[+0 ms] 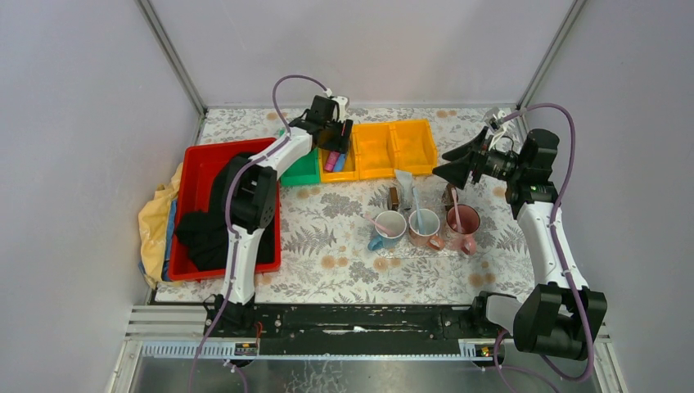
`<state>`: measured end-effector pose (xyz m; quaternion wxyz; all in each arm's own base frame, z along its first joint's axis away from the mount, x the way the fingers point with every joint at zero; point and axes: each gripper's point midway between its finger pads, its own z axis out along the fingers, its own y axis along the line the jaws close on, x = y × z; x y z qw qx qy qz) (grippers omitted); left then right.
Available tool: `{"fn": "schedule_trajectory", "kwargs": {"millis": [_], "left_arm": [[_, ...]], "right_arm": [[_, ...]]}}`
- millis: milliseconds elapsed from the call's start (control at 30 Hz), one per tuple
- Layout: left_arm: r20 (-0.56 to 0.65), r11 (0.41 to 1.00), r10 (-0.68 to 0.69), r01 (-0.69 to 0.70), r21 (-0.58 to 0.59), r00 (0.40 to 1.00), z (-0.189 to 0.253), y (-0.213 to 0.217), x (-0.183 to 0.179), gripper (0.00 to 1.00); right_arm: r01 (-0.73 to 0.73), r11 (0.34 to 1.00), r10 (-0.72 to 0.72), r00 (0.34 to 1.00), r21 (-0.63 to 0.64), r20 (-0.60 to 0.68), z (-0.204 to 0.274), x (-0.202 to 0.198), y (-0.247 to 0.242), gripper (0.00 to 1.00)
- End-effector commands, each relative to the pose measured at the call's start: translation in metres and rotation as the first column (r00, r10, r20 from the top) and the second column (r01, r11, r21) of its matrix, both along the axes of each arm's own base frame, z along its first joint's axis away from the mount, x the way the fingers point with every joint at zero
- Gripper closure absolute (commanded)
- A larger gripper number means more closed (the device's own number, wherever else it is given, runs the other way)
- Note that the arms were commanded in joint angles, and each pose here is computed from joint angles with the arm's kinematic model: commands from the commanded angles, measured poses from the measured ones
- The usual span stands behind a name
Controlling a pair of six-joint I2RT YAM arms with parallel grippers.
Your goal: Prepare toiletry sets of a toothbrush and toothpaste on the tray
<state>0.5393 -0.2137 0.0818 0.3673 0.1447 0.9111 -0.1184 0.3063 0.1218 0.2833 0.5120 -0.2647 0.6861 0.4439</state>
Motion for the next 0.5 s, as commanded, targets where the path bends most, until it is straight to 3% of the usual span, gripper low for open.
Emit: {"fn": "schedule_trajectory", "kwargs": {"millis": [0,200,467], "left_arm": [[0.041,1.0,-0.006,0.006,-0.011,0.999,0.007,0.0,0.015,0.32],[0.028,0.999,0.03,-0.031,0.032,0.999,-0.014,0.007,0.02,0.37],[0.031,0.998,0.042,-0.043,0.052,0.999,-0.027,0.009,0.023,0.53]], "right_arm": [[-0.024,1.0,0.024,0.999,-0.002,0.043,0.009,-0.002,-0.001,0.22],[-0.02,1.0,0.02,0.999,-0.001,0.038,0.007,-0.001,-0.002,0.22],[-0.021,1.0,0.021,0.999,0.0,0.036,0.007,-0.001,-0.002,0.22]]}}
